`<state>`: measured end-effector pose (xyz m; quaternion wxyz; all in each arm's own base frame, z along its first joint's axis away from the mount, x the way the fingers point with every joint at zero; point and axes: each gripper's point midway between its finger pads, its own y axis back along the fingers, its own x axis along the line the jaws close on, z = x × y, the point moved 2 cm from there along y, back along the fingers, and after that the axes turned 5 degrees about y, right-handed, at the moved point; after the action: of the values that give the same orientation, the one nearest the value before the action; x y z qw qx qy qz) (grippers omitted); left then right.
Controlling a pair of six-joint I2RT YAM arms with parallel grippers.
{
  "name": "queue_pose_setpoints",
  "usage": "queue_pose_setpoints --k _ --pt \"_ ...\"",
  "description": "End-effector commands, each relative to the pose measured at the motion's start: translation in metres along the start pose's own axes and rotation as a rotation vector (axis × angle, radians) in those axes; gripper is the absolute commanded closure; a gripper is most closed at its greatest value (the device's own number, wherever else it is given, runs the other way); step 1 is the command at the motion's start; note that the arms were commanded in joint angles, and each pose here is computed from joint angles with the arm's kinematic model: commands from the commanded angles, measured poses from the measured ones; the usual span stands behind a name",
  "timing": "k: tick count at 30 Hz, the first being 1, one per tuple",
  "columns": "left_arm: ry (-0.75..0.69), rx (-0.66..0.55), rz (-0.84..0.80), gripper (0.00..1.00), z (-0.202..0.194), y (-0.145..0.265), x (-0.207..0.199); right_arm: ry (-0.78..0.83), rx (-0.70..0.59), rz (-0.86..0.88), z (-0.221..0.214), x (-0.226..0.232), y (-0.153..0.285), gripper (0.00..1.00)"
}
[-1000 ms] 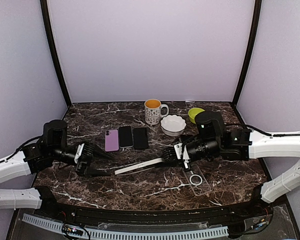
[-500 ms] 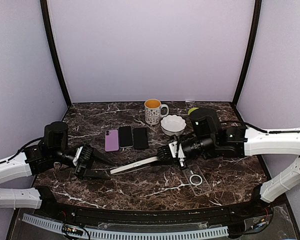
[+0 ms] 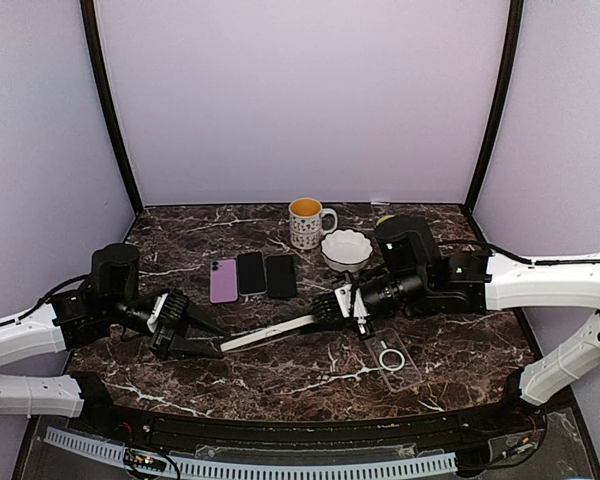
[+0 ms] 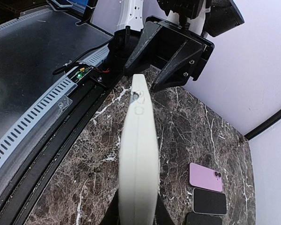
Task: Take the phone out of the phone case
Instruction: Remove the top left corner of the phone case.
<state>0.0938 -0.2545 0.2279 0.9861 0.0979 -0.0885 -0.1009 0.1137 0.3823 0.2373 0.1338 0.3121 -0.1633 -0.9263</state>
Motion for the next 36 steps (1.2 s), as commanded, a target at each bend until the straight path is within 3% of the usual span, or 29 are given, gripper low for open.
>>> queue_pose_setpoints --k 1,17,22,31,36 --pt "0.008 -0.015 -0.038 0.65 -0.001 -0.002 -0.007 0.107 -0.113 -0.066 0.038 -0.026 0.003 1.0" --pt "0.013 -0.02 -0.059 0.67 -0.001 -0.003 -0.01 0.138 -0.126 -0.061 0.043 -0.025 0.001 1.0" --pt "0.017 -0.023 -0.073 0.77 -0.001 -0.004 -0.011 0.15 -0.125 -0.062 0.043 -0.023 0.0 1.0" --pt "0.036 -0.02 -0.095 0.81 -0.003 -0.005 -0.013 0.199 -0.097 -0.231 0.044 -0.037 -0.001 1.0" --pt "0.067 -0.02 -0.125 0.81 -0.004 -0.007 -0.015 0.314 -0.082 -0.221 0.045 -0.025 -0.007 1.0"
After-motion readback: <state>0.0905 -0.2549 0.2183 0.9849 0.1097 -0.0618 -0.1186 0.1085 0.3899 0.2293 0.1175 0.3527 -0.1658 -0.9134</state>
